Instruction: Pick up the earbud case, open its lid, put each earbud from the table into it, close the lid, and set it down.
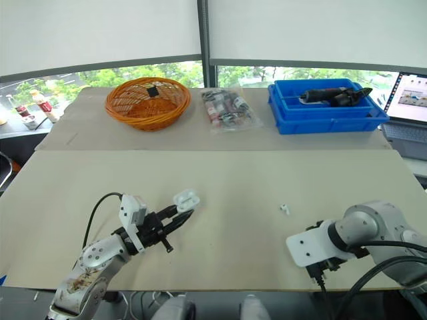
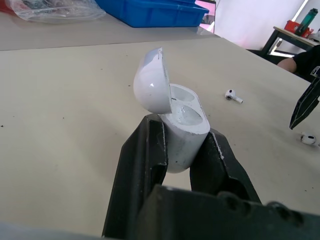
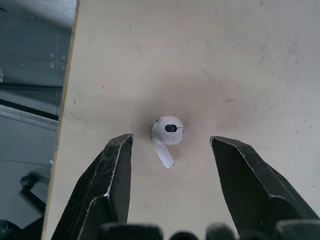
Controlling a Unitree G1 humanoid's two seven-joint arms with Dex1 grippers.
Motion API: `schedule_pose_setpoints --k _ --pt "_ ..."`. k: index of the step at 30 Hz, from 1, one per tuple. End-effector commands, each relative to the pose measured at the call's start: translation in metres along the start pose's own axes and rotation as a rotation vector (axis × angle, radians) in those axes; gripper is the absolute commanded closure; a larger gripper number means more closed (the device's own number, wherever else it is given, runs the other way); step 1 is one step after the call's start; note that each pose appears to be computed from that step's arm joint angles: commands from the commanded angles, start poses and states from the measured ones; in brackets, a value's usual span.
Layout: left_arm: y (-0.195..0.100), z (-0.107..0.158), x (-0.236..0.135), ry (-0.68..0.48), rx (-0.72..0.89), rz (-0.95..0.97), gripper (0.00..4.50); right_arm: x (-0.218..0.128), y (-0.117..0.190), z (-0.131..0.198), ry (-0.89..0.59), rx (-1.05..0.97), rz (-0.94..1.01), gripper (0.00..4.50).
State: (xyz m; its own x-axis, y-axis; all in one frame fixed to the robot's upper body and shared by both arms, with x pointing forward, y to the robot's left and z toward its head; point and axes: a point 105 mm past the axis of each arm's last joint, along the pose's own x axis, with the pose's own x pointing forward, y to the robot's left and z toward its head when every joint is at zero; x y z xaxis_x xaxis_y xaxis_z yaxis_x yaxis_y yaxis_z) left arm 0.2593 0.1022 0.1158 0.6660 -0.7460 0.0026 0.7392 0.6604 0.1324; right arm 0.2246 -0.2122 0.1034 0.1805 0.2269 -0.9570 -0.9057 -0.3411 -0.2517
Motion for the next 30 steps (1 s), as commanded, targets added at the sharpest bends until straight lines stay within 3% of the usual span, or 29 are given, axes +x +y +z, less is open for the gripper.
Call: schedule_pose_setpoints --k 1,9,10,16,30 --pt "-0.003 0.011 0.0 -0.036 0.019 -0.009 3.89 0.0 -0.006 -0.001 0.016 -0.032 -0.03 1.73" --pt "-0.003 0.011 0.001 -0.04 0.016 -0.007 3.89 0.008 -0.002 0.0 -0.007 -0.018 -0.003 1.73" --pt "-0.003 0.011 0.001 -0.041 0.015 -0.007 3.89 0.009 -0.001 0.001 -0.014 -0.016 0.001 2.25" --pt "-0.004 0.01 0.002 -0.04 0.014 -0.01 3.89 0.008 -0.002 0.005 -0.029 -0.032 0.008 4.16" --pt "-0.006 0.009 0.004 -0.04 0.01 -0.015 3.89 -0.006 -0.011 -0.003 -0.031 0.006 -0.031 4.16"
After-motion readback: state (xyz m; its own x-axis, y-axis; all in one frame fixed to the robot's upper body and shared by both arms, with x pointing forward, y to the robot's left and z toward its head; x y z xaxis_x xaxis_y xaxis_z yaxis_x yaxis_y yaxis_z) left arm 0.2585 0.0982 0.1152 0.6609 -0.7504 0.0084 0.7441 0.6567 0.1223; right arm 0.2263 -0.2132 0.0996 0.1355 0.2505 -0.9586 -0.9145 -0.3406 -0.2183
